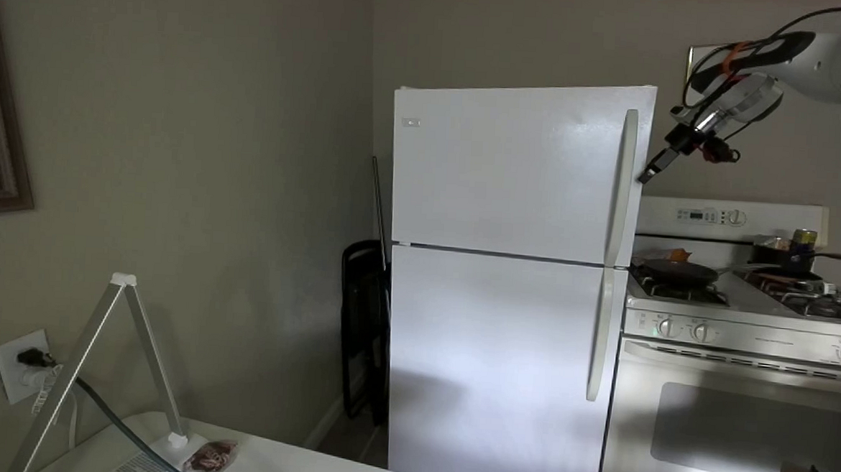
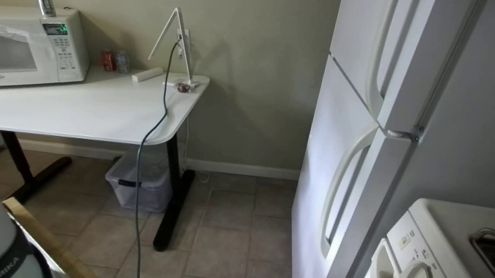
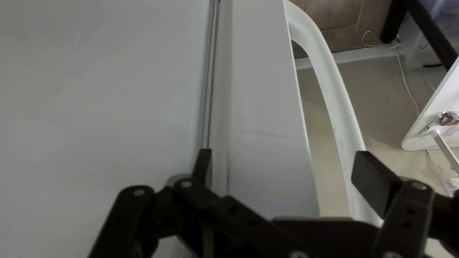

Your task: Open the top fridge

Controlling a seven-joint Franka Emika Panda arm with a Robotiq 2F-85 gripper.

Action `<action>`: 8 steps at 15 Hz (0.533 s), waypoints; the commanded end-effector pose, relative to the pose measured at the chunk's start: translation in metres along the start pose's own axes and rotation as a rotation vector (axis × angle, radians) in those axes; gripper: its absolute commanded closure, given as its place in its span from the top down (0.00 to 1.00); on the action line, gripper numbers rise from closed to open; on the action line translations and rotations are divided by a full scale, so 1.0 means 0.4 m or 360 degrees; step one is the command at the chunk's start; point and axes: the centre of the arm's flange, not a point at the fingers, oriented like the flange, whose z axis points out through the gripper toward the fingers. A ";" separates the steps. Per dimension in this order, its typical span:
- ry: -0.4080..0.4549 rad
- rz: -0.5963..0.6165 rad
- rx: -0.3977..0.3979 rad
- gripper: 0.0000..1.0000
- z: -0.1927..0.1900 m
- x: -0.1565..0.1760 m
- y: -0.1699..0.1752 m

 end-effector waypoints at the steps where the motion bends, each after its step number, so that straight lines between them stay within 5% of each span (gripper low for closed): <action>1: 0.0014 -0.0049 0.0090 1.00 -0.010 0.019 0.042; 8: -0.0003 -0.0068 0.0244 1.00 -0.012 0.025 0.004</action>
